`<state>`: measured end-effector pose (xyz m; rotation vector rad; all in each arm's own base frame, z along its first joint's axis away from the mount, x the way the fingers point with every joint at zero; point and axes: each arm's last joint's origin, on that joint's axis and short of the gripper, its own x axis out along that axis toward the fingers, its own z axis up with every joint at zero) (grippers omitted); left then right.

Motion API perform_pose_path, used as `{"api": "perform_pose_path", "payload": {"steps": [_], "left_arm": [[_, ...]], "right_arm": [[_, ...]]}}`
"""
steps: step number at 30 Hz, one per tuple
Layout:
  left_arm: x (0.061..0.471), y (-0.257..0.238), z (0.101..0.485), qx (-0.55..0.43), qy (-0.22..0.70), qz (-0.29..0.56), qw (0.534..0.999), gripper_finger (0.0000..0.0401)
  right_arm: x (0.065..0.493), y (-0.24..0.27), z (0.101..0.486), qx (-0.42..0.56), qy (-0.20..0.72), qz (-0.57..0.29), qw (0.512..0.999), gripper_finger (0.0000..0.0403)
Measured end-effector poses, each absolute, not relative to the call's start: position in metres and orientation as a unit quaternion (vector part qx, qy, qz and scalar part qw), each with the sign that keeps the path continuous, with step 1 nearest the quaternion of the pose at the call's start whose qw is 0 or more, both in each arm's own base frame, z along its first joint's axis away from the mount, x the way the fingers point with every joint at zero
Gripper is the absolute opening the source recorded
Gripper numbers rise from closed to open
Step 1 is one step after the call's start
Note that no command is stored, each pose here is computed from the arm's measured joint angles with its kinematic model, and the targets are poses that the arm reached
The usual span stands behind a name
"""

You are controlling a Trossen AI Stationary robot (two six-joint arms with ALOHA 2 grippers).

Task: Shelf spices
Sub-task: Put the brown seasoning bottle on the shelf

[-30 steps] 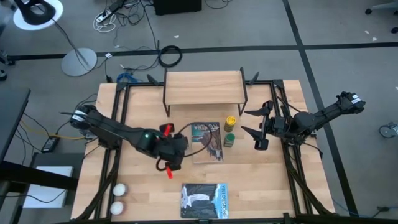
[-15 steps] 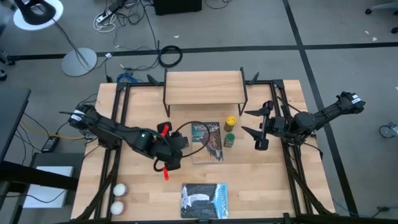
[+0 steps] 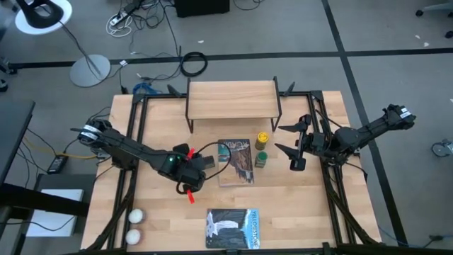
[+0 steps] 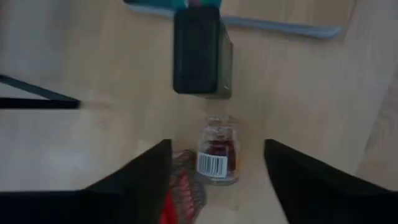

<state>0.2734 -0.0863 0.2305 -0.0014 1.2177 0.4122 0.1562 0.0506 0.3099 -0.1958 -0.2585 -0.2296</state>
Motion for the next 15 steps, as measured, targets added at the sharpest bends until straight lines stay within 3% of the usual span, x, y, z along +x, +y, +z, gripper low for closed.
{"api": "perform_pose_path", "payload": {"steps": [5,15], "left_arm": [[0.277,-0.079,0.214,-0.055,0.574,0.165,0.800,0.0312],[0.277,-0.063,0.192,-0.091,0.581,0.145,0.796,0.0297]], "right_arm": [[0.156,0.051,0.310,-0.097,-0.128,-0.114,0.980,0.0274],[0.156,0.051,0.310,-0.097,-0.128,-0.114,0.980,0.0272]]}}
